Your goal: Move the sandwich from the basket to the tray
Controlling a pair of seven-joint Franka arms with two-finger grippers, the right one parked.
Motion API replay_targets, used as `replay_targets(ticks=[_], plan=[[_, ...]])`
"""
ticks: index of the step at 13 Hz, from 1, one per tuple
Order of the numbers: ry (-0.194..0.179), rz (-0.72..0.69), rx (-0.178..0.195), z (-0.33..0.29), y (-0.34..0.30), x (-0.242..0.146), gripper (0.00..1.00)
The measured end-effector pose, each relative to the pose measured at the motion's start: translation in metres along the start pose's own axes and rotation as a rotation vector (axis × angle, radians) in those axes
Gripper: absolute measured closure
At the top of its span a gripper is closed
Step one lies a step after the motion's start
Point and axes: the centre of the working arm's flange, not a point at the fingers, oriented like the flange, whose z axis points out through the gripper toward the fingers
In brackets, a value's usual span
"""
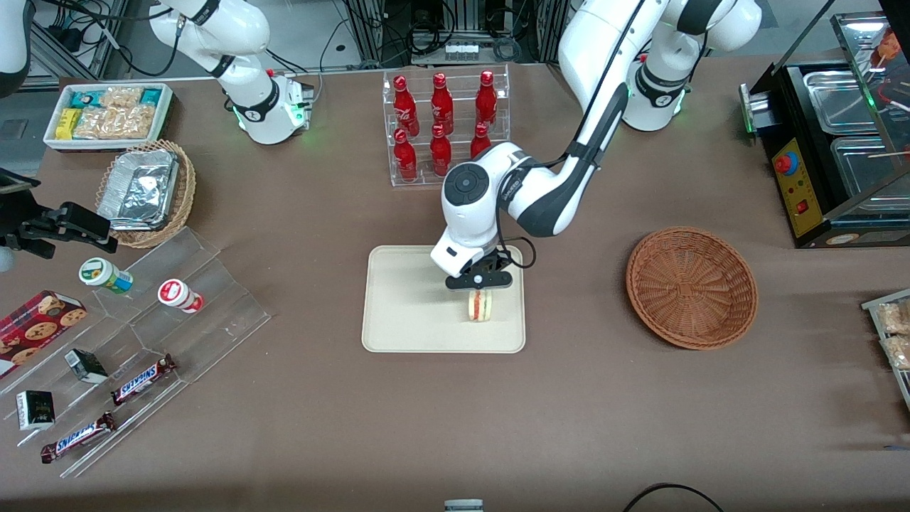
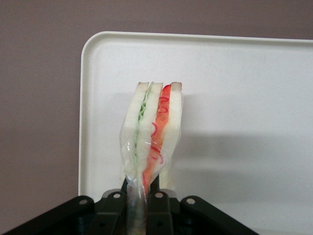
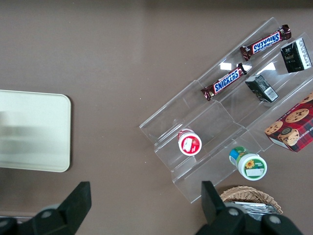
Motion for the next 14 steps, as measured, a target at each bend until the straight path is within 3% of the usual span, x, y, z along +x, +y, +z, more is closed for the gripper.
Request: replay_targets(ticks=[6, 7, 10, 14], plan=[[0.0, -0.049, 0.003, 0.035, 0.001, 0.001, 0.86], [0.003, -0.05, 0.001, 0.035, 0.001, 0.002, 0.79], [0.023, -0.058, -0.016, 0.018, 0.003, 0.01, 0.47], [0.025, -0.081, -0.007, -0.104, -0.014, 0.015, 0.04]])
